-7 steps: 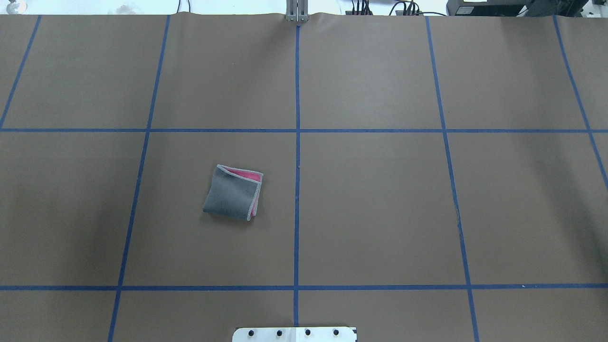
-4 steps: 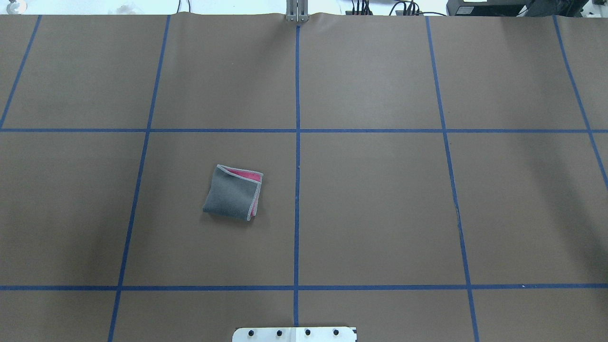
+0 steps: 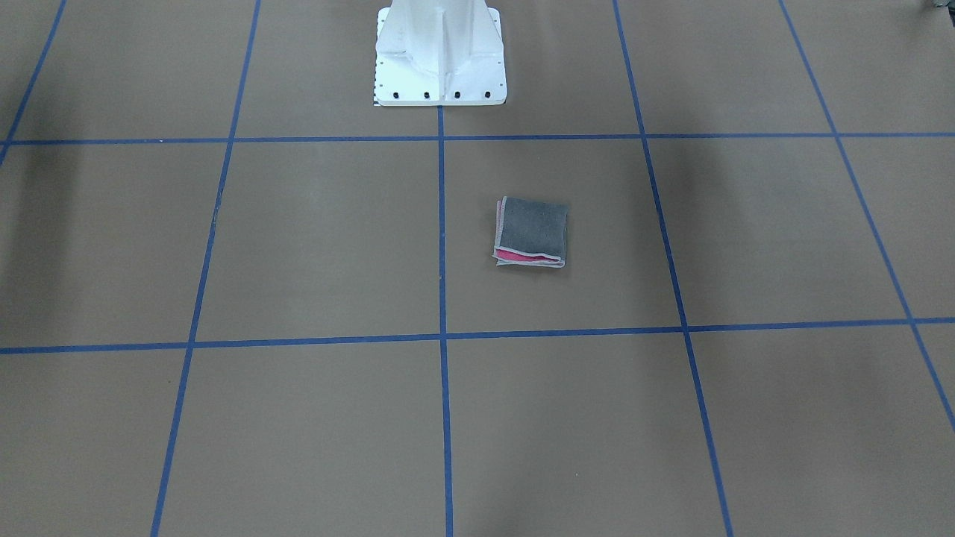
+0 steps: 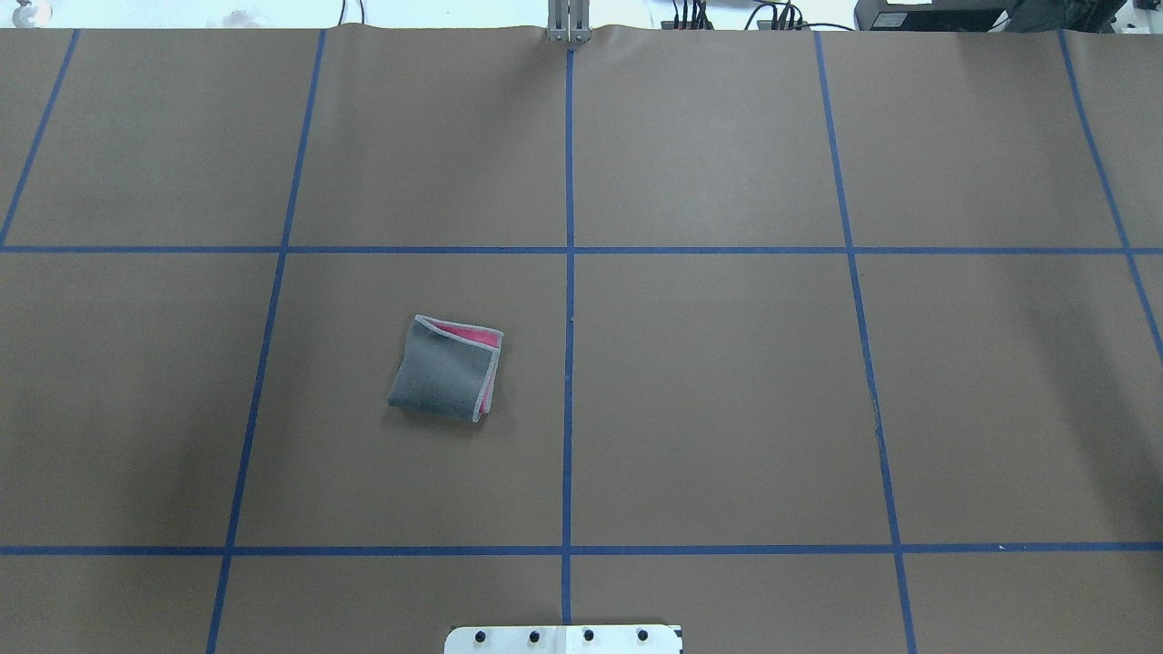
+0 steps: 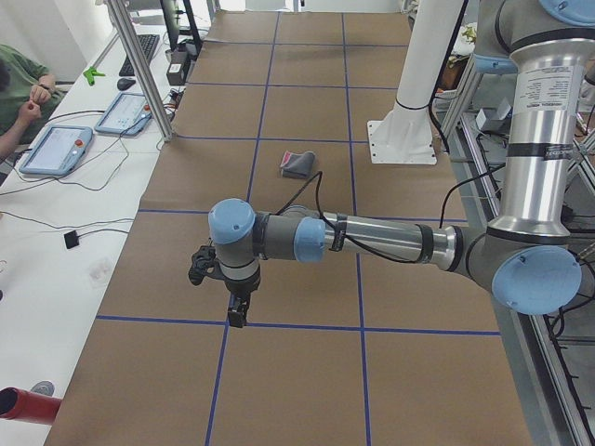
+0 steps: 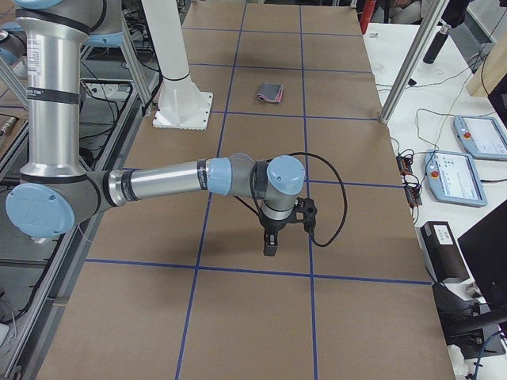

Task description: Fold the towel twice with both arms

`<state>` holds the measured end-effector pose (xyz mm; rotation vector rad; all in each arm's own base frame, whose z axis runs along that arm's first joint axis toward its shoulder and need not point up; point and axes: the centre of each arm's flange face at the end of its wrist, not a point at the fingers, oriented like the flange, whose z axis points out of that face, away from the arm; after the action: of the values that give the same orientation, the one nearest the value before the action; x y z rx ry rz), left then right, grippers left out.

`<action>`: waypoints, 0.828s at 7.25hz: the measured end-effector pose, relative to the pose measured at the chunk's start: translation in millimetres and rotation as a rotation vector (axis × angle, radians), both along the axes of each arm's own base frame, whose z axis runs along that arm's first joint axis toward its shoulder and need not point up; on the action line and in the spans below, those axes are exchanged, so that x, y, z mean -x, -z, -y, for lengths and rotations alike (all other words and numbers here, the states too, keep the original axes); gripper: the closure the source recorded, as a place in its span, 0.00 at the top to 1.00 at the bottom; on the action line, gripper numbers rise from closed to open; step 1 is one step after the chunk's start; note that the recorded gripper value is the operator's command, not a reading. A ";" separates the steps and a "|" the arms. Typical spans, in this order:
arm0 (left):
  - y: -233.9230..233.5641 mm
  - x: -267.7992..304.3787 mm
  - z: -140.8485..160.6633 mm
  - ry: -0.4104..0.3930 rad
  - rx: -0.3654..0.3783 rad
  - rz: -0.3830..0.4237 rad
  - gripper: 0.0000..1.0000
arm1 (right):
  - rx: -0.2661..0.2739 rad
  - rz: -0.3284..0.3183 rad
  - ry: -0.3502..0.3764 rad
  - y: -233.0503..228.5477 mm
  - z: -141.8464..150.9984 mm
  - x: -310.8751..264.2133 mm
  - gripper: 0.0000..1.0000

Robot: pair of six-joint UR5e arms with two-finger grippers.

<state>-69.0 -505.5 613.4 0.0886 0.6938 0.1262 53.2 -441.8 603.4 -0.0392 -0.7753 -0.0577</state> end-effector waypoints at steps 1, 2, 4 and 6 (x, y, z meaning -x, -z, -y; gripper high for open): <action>0.9 0.0 0.6 0.000 -0.002 0.000 1.00 | -0.011 0.008 -0.001 -6.2 -1.3 0.5 1.00; 1.9 0.0 1.6 0.001 -0.004 0.000 1.00 | -0.019 0.013 -0.004 -6.6 -0.4 0.4 1.00; 2.8 0.0 2.6 0.001 -0.004 0.000 1.00 | -0.028 0.018 -0.009 -3.4 1.4 -0.6 1.00; 1.4 0.0 2.1 0.001 -0.001 0.000 1.00 | -0.034 0.024 -0.010 -0.5 3.1 -0.4 1.00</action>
<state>-69.0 -507.6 611.9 0.0895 0.6939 0.1253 53.7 -445.0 603.9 -0.0021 -0.7982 -0.0616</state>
